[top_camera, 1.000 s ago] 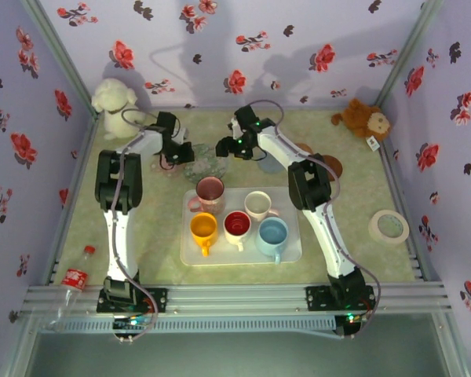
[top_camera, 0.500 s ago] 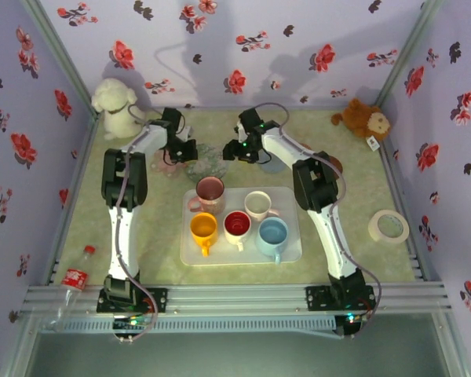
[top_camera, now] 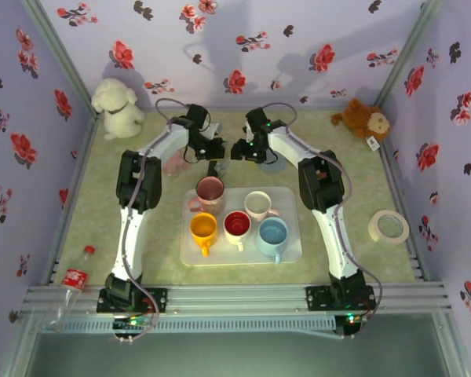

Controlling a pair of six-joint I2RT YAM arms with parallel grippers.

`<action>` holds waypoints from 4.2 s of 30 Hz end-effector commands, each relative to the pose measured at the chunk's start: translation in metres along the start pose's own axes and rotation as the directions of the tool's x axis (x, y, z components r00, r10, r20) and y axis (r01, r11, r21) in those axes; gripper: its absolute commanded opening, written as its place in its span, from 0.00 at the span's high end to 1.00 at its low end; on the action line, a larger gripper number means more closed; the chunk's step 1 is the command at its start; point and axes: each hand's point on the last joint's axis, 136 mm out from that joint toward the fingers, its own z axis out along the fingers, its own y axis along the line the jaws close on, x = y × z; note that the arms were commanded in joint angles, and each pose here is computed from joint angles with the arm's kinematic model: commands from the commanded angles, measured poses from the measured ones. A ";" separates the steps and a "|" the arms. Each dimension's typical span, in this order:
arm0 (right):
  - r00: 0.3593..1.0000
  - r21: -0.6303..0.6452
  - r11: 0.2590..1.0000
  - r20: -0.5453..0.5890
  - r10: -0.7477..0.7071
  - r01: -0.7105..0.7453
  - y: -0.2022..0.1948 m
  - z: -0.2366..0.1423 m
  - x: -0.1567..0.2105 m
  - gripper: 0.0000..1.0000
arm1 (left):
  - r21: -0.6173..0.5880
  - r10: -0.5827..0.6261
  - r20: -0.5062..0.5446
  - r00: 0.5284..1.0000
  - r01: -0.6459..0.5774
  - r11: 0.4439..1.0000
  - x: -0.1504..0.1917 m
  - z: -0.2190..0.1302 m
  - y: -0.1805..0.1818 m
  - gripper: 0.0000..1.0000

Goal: Place the cup by the coaster

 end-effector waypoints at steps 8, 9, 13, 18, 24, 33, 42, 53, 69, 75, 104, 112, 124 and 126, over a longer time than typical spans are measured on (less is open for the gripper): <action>0.995 0.015 1.000 0.103 0.005 -0.006 0.008 -0.038 -0.016 0.42 | 0.073 0.050 0.079 0.996 -0.056 0.996 -0.029 -0.034 -0.035 1.00; 0.993 0.009 1.000 0.116 0.005 -0.006 0.009 -0.041 -0.018 0.41 | 0.080 0.057 0.093 0.994 -0.065 0.995 -0.032 -0.040 -0.040 1.00; 0.984 -0.046 0.999 0.174 0.030 -0.022 0.010 -0.058 -0.022 0.38 | 0.098 0.087 0.150 0.985 -0.102 0.990 -0.046 -0.067 -0.061 1.00; 0.970 -0.162 0.986 0.232 0.080 -0.042 0.013 -0.076 -0.027 0.29 | 0.116 0.102 0.196 0.975 -0.127 0.985 -0.054 -0.091 -0.081 1.00; 0.947 -0.323 0.943 0.270 0.171 -0.078 0.018 -0.085 -0.028 0.23 | 0.137 0.126 0.232 0.965 -0.161 0.977 -0.058 -0.108 -0.108 1.00; 0.914 -0.486 0.873 0.333 0.234 -0.046 0.030 -0.091 -0.038 0.23 | 0.167 0.154 0.284 0.946 -0.207 0.964 -0.066 -0.133 -0.143 1.00; 0.858 -0.622 0.782 0.392 0.331 -0.017 0.038 -0.104 -0.049 0.21 | 0.182 0.157 0.338 0.928 -0.228 0.956 -0.071 -0.158 -0.162 1.00; 0.805 -0.715 0.699 0.430 0.409 0.027 0.047 -0.124 -0.060 0.20 | 0.192 0.153 0.360 0.920 -0.234 0.953 -0.072 -0.169 -0.172 1.00; 0.761 -0.675 0.738 0.484 0.432 0.010 0.021 -0.146 -0.064 0.20 | 0.144 0.130 0.264 0.956 -0.173 0.974 -0.059 -0.129 -0.135 1.00; 0.761 -0.504 0.863 0.552 0.341 -0.021 -0.009 -0.163 -0.048 0.19 | 0.156 0.114 0.205 0.972 -0.147 0.977 -0.054 -0.099 -0.122 1.00; 0.772 -0.172 0.981 0.609 0.182 -0.095 -0.059 -0.191 -0.024 0.01 | -0.004 -0.023 -0.002 1.000 0.023 1.000 -0.010 -0.014 -0.017 1.00; 0.780 -0.186 0.978 0.597 0.185 -0.090 -0.056 -0.189 -0.026 0.01 | -0.136 -0.051 -0.003 0.999 0.050 0.989 -0.004 -0.012 0.025 1.00; 0.796 -0.203 0.975 0.573 0.194 -0.091 -0.053 -0.184 -0.025 0.01 | -0.208 -0.072 0.023 0.997 0.076 0.975 -0.009 -0.013 0.060 1.00; 0.798 -0.204 0.975 0.570 0.193 -0.090 -0.053 -0.183 -0.025 0.01 | -0.207 -0.076 0.021 0.997 0.079 0.975 -0.008 -0.011 0.062 1.00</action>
